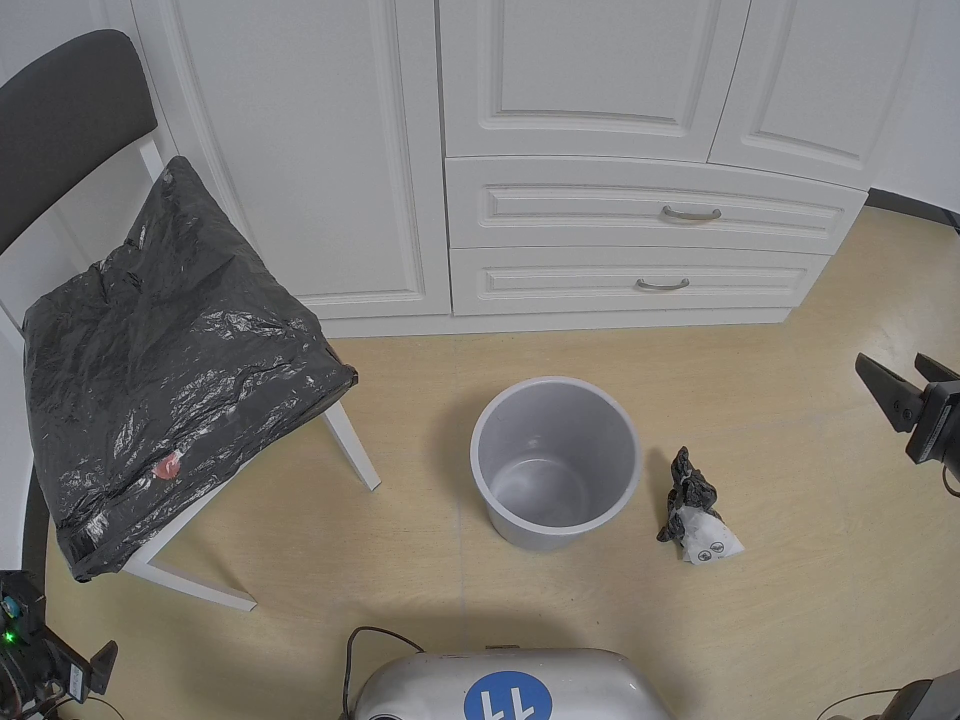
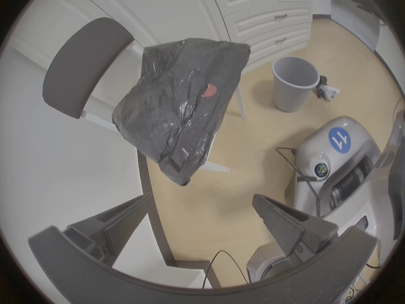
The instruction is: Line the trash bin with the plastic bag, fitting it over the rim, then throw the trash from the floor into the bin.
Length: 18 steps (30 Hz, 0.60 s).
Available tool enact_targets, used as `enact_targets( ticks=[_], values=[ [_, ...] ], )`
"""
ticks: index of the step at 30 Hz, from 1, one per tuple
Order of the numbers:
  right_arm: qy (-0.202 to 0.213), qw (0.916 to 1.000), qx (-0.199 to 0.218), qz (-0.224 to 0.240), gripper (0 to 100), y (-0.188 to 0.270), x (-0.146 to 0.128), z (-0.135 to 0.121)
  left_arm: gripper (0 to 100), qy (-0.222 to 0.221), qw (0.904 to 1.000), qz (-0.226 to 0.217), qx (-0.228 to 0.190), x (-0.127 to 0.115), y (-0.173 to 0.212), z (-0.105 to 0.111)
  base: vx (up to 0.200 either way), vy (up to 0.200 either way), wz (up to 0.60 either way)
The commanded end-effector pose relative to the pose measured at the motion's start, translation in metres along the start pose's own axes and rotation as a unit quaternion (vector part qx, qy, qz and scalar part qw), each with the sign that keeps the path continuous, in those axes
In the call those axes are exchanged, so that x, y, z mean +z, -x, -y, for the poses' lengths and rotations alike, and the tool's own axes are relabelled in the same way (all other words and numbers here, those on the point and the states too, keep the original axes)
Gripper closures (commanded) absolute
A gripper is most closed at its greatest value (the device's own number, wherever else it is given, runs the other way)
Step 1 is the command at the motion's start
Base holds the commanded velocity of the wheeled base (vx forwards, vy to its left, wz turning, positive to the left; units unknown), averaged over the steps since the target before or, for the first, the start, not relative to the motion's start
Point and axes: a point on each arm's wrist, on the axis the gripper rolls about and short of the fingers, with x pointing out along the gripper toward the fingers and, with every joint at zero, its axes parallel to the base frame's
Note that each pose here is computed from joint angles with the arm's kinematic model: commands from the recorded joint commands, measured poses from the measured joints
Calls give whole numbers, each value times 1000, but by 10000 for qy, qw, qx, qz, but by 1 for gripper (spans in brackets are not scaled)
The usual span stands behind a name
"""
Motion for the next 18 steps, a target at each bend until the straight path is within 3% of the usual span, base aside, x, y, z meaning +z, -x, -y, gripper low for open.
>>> enact_targets(
  ticks=[1,10,14,18],
  values=[
    [79,9996,-38,-252,0,-13,-11,-4,0,-76,9987,-490,90,-8,-16,6,0,0,0],
    [84,9996,-47,-265,0,-15,-15,-4,0,145,9957,-845,346,-4,-49,5,0,0,0],
    [89,9996,-56,-279,0,-15,-16,-4,0,142,9899,-1334,450,1,-69,-5,0,0,0],
    [80,9996,-62,-257,0,-14,-15,-4,0,212,9907,-1142,713,8,-75,-14,0,0,0]
  ],
)
